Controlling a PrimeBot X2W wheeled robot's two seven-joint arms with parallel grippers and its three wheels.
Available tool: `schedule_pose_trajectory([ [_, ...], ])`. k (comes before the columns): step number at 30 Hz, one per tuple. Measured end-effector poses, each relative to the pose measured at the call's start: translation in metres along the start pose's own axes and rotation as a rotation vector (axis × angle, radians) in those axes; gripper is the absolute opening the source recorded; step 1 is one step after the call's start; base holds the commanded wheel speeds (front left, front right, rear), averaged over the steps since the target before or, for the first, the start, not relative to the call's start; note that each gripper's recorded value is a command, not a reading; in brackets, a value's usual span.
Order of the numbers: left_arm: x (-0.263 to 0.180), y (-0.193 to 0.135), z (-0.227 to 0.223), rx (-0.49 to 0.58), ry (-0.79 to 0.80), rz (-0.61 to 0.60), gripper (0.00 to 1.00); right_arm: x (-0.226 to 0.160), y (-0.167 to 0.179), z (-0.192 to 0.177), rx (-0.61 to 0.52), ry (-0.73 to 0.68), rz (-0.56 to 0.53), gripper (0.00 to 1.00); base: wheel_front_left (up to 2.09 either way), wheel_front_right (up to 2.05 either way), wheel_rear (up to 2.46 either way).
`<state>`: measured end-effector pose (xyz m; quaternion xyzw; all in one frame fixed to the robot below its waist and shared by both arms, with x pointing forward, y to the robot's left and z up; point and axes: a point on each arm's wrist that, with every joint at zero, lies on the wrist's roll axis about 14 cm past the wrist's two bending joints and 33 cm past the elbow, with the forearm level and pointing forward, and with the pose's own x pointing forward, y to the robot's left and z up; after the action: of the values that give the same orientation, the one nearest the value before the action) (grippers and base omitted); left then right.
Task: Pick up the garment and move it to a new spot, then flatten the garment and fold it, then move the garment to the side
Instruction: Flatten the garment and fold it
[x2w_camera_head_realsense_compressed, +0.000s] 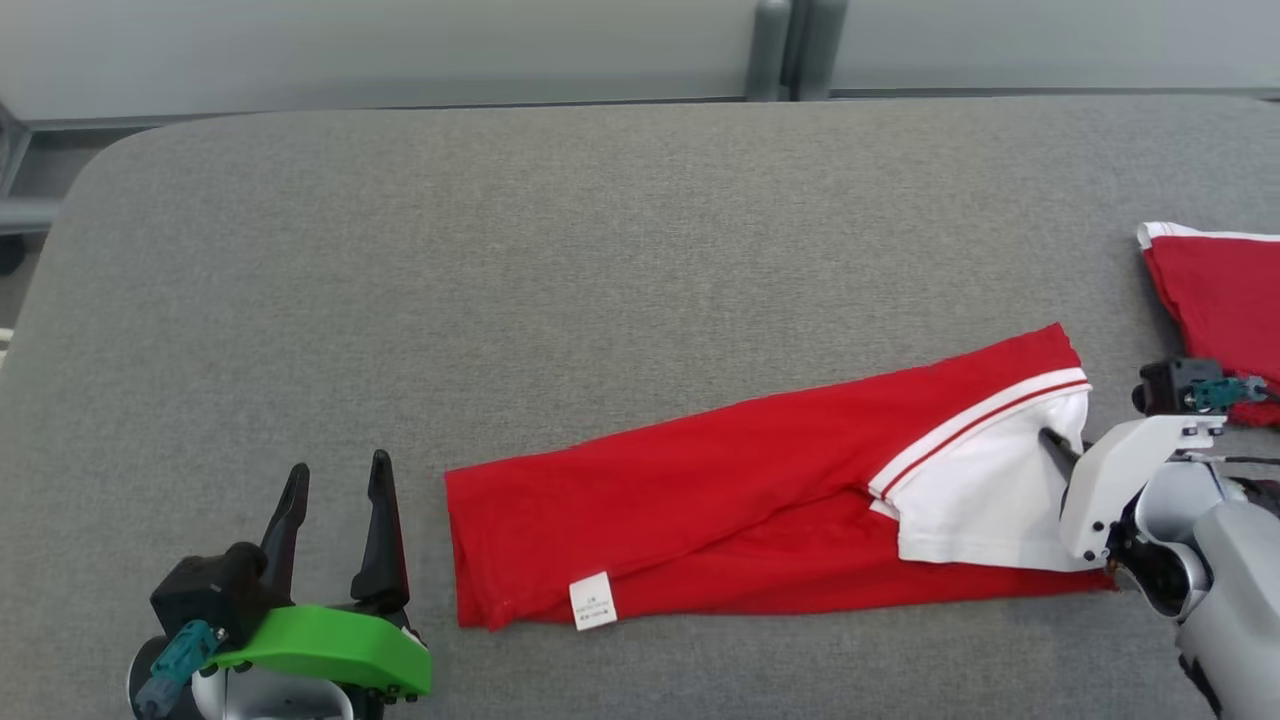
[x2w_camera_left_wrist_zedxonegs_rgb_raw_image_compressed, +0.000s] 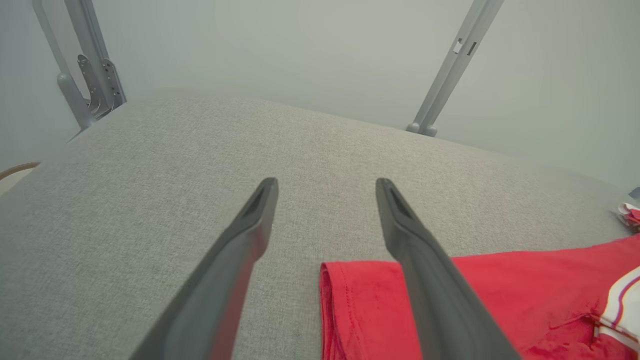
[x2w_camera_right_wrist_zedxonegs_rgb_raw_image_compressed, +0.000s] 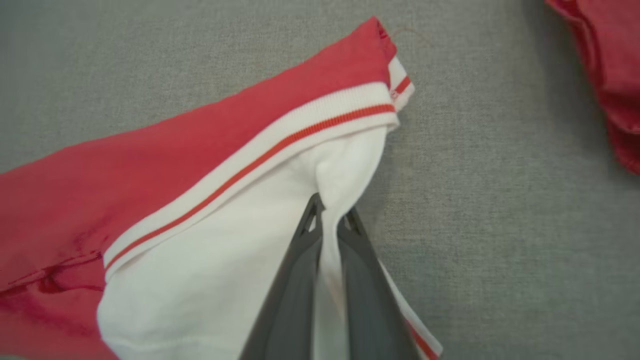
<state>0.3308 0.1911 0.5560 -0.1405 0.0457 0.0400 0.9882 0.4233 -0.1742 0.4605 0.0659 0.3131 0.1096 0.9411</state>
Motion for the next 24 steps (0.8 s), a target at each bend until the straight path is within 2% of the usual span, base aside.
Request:
schedule_pose_trajectory([
  [5,0.008,-0.019,-0.002,-0.003,0.004,-0.059,1.00,-0.026,-0.038,0.023,-0.006,-0.061,-0.073,0.00,0.00,0.00,0.00],
  [7,0.012,-0.031,-0.004,-0.006,0.008,-0.094,1.00,-0.046,-0.065,0.035,-0.008,-0.092,-0.132,0.00,0.00,0.00,0.00],
  [11,0.017,-0.045,-0.006,-0.011,0.013,-0.133,1.00,-0.068,-0.085,0.046,0.002,-0.128,-0.179,0.00,0.00,0.00,0.00],
  [16,0.021,-0.058,-0.009,-0.018,0.020,-0.167,1.00,-0.079,-0.068,0.047,0.033,-0.154,-0.131,0.00,0.00,0.00,0.00],
  [24,0.020,-0.067,-0.009,-0.017,0.019,-0.192,1.00,-0.092,-0.024,0.055,-0.023,-0.190,-0.022,0.00,0.00,0.00,0.00],
])
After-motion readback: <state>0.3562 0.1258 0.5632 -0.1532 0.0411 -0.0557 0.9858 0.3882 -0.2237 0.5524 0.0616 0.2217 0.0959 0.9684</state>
